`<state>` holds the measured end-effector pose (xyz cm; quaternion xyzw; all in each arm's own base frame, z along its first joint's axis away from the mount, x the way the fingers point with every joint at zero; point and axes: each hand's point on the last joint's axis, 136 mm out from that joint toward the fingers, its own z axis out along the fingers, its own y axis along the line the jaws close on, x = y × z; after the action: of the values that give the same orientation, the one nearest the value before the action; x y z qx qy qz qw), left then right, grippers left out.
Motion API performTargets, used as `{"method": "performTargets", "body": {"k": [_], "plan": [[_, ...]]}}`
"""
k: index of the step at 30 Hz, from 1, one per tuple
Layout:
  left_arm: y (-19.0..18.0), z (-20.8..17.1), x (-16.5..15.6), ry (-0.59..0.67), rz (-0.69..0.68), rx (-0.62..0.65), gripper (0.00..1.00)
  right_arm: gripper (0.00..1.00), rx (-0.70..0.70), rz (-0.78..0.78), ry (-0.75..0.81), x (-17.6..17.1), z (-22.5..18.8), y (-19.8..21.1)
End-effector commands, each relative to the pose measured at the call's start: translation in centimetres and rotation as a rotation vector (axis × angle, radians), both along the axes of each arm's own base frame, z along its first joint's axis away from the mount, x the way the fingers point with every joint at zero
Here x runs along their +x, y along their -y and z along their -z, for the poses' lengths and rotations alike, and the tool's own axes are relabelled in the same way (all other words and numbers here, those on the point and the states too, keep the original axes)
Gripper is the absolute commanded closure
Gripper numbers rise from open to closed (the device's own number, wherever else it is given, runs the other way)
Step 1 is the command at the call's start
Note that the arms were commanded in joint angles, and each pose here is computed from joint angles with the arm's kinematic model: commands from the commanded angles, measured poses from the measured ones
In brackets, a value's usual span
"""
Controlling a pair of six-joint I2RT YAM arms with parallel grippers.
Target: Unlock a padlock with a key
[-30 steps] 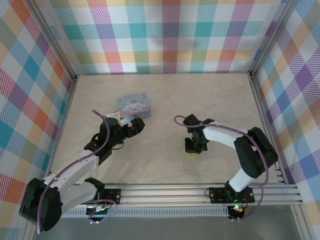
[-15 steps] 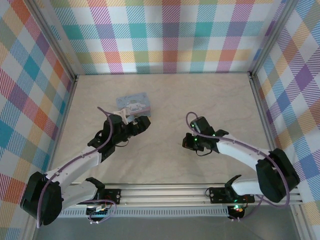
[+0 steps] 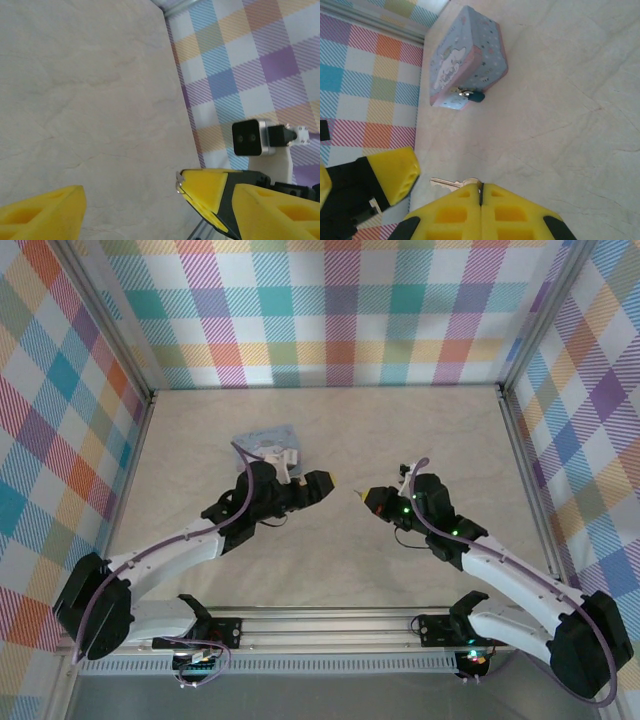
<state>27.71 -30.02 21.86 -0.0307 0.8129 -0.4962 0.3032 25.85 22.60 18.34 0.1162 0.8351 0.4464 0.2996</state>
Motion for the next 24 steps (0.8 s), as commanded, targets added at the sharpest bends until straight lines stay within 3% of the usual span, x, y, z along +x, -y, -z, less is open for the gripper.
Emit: {"method": "performTargets", "body": {"k": [1, 12, 24], "plan": [[1.9, -2.1, 0.0, 0.048, 0.026, -0.035, 0.26, 1.0, 0.034, 0.009, 0.026, 0.2, -1.2, -0.4], [5.0, -1.1, -0.2, 0.023, 0.078, -0.017, 0.42, 1.0, 0.031, -0.023, 0.033, -0.2, -1.5, -1.3], [6.2, 0.2, -0.1, -0.006, 0.085, -0.005, 0.66, 1.0, 0.036, -0.045, 0.045, -0.3, -1.9, -2.2]]}}
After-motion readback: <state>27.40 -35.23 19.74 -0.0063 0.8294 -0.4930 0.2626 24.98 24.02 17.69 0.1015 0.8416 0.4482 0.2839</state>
